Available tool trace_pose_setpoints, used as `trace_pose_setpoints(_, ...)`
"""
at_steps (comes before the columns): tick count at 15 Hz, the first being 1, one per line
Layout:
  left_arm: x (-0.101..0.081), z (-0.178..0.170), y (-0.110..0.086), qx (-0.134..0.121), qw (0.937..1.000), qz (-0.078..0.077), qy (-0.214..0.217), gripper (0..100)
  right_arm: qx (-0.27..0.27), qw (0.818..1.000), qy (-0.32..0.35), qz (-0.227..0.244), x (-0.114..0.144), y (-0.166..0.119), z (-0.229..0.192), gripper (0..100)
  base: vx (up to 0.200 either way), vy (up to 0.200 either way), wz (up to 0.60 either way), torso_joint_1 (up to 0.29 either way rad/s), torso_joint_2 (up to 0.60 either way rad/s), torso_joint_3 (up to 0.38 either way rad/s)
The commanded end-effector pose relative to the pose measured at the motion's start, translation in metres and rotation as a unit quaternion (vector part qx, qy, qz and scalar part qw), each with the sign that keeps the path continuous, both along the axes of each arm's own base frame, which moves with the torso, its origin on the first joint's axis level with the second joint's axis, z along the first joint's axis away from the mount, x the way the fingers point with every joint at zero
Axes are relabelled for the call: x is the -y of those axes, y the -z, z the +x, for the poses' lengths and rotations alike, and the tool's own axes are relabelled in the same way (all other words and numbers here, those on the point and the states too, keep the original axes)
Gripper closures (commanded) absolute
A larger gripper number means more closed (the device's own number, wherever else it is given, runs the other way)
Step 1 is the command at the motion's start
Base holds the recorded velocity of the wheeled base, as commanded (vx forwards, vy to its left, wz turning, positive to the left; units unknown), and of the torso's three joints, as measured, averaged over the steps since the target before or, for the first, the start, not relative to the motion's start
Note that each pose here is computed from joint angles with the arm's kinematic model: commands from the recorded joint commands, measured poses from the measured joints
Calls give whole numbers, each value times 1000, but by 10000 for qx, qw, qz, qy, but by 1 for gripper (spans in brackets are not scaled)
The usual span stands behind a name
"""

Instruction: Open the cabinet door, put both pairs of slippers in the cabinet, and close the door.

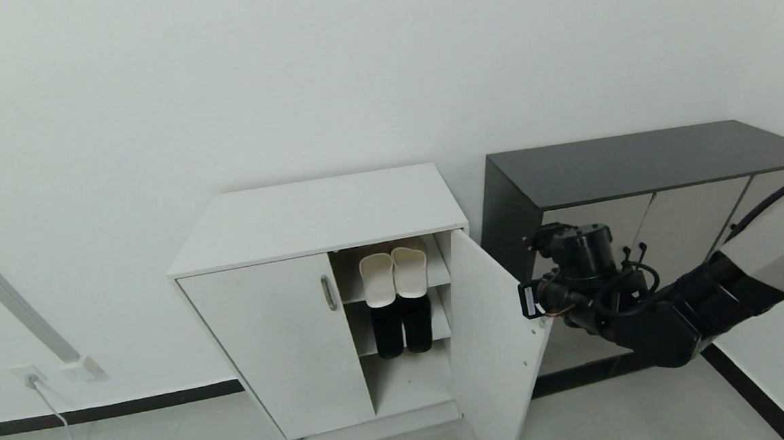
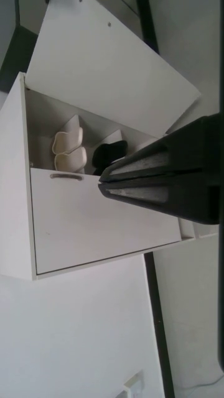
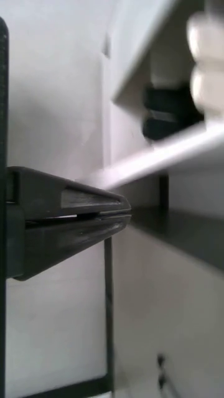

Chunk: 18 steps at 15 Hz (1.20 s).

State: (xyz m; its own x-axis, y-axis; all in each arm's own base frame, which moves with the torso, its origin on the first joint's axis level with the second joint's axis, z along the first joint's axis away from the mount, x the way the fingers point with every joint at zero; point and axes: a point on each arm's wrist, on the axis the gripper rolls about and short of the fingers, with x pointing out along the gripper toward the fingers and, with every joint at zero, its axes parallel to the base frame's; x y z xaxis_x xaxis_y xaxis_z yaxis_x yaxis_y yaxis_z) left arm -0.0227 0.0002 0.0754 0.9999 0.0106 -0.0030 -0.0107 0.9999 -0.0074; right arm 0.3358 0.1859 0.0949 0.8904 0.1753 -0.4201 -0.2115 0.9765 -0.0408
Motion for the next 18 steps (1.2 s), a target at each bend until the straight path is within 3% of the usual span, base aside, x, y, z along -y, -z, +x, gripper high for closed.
trace_pose_setpoints(1, 0, 0, 0, 0, 10000, -1, -1, 100, 140, 9994, -307, 34, -21, -9, -24, 100, 0, 0, 0, 0, 0, 0)
trace_pose_setpoints(5, 0, 0, 0, 0, 10000, -1, -1, 100, 520, 9970, -535, 205, -30, -13, -38, 100, 0, 0, 0, 0, 0, 0)
trace_pose_setpoints(12, 0, 0, 0, 0, 10000, -1, -1, 100, 619, 9957, -675, 158, -31, -14, -45, 100, 0, 0, 0, 0, 0, 0)
trace_pose_setpoints(18, 0, 0, 0, 0, 10000, -1, -1, 100, 506, 9936, -980, 222, -34, -9, -52, 100, 0, 0, 600, 4, 2, 2)
